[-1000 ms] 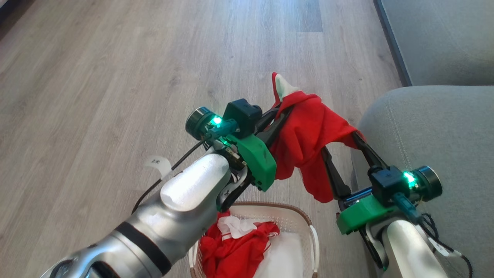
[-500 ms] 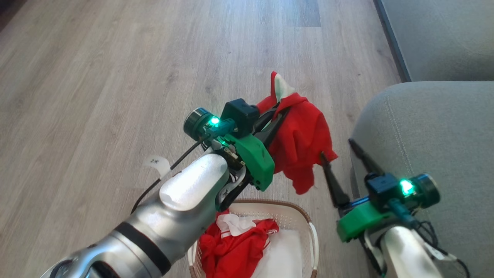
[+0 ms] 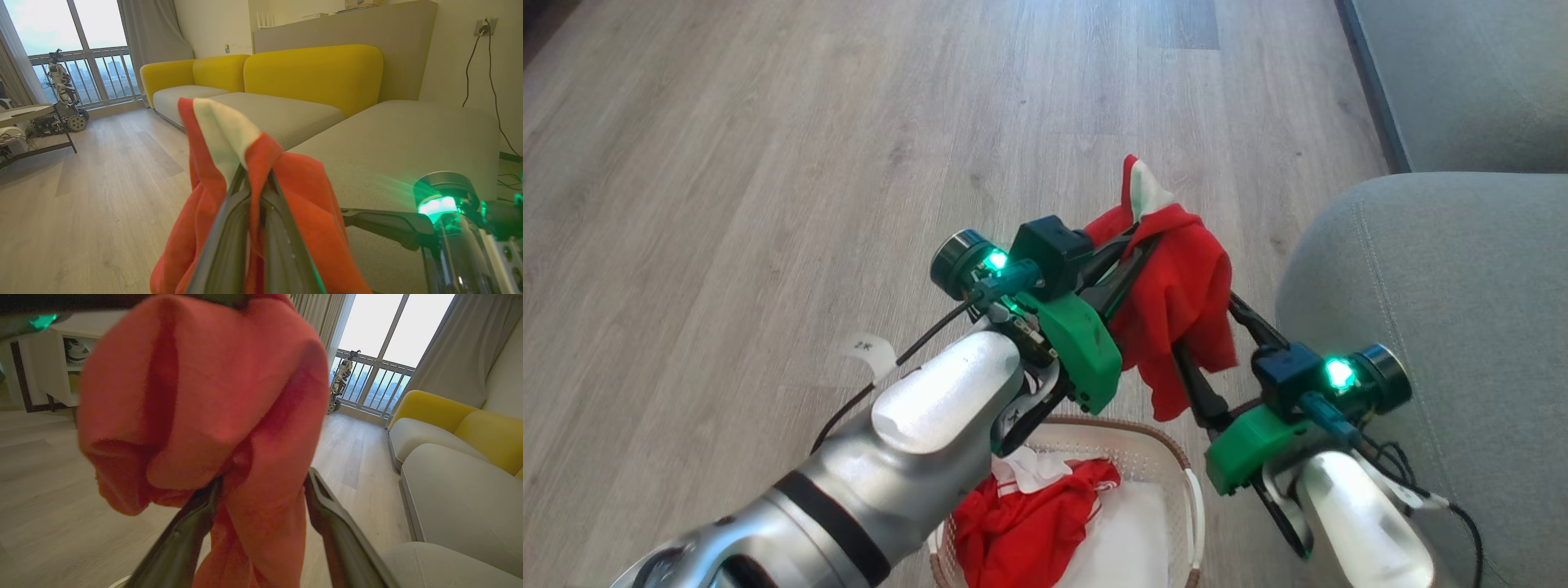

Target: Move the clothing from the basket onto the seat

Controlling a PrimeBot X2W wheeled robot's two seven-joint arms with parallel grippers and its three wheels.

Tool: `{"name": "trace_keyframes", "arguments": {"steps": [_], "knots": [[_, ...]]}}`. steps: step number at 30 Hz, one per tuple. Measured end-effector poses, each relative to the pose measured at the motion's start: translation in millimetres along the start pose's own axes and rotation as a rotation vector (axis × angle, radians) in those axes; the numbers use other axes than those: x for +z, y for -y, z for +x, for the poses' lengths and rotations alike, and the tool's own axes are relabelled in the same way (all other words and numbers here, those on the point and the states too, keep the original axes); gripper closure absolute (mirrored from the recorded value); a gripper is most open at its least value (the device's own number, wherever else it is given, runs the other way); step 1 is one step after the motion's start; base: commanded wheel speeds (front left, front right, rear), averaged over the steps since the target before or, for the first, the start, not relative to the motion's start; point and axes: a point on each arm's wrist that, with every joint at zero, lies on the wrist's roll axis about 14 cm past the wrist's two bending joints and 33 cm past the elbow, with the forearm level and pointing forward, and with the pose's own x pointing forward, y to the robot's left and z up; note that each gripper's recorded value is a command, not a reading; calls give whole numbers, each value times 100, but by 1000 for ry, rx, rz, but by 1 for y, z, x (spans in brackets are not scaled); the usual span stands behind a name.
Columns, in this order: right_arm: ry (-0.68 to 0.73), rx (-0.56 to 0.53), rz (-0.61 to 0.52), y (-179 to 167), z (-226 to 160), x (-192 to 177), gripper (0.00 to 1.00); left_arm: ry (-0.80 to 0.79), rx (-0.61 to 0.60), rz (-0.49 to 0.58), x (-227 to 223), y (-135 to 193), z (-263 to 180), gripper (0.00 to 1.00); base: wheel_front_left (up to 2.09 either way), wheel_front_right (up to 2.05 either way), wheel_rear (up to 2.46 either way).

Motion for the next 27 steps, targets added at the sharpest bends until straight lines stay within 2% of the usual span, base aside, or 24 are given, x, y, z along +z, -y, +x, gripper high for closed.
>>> {"name": "trace_keyframes", "arguments": {"steps": [1, 2, 3, 4, 14, 16, 18, 27], "knots": [[8, 5, 1, -1, 3, 3, 0, 1, 0, -1, 0, 0, 0, 100, 0, 0, 0], [10, 13, 2, -2, 5, 4, 15, 1, 0, -4, 0, 0, 0, 100, 0, 0, 0], [3, 30, 7, -7, 8, 2, 78, 0, 1, -6, 0, 0, -1, 100, 0, 0, 0], [0, 33, 7, -8, 8, 1, 100, -1, 1, -6, -1, 0, -1, 100, 0, 0, 0], [3, -11, 26, 7, 5, 1, 100, -15, 17, -20, -6, -4, 2, 100, 0, 0, 0], [15, -36, 27, 15, 4, 5, 100, -11, 20, -28, -6, -4, 4, 58, 0, 0, 0], [30, -61, 26, 23, 2, 10, 100, -6, 27, -42, -5, -5, 5, 0, 0, 0, 0], [93, -197, 15, 67, -13, 29, 100, -17, 21, -87, -19, 3, 7, 0, 0, 0, 0]]}}
